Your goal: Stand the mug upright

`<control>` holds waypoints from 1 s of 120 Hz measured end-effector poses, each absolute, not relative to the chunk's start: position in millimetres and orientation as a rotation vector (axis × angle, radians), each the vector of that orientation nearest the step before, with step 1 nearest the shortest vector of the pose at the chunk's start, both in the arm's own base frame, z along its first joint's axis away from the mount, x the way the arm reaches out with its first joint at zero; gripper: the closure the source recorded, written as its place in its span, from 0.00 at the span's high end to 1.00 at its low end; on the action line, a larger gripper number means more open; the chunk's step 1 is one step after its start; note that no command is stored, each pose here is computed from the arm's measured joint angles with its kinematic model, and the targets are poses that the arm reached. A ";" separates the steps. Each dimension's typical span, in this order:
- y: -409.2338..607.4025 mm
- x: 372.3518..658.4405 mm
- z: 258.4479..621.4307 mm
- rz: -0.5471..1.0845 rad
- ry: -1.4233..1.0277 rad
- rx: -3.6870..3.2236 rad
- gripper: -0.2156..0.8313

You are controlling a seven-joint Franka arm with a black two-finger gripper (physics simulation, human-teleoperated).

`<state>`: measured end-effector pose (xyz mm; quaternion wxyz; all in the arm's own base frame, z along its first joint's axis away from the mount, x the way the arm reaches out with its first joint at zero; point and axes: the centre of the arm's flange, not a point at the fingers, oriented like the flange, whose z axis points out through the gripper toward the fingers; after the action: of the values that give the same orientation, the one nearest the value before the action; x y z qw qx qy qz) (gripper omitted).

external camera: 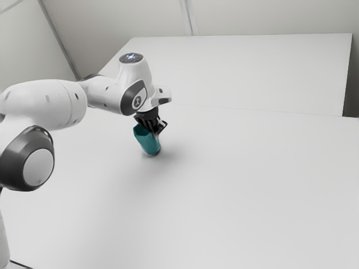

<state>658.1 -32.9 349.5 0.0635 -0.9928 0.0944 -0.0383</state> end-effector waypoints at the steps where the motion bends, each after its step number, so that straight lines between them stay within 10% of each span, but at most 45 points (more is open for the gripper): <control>1: -32.9 658.2 349.4 -0.116 0.282 -2.999 0.04; 15: -32.0 659.2 349.5 -0.128 0.254 -3.002 0.05; 42: -31.9 659.2 354.7 -0.139 0.243 -3.011 0.49; 69: -28.3 656.0 382.0 -0.165 0.256 -3.003 0.69; 120: 15.1 609.4 586.8 -0.266 0.246 -2.981 0.78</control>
<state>609.4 15.1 586.8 0.0693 -0.9903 0.0816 -0.0884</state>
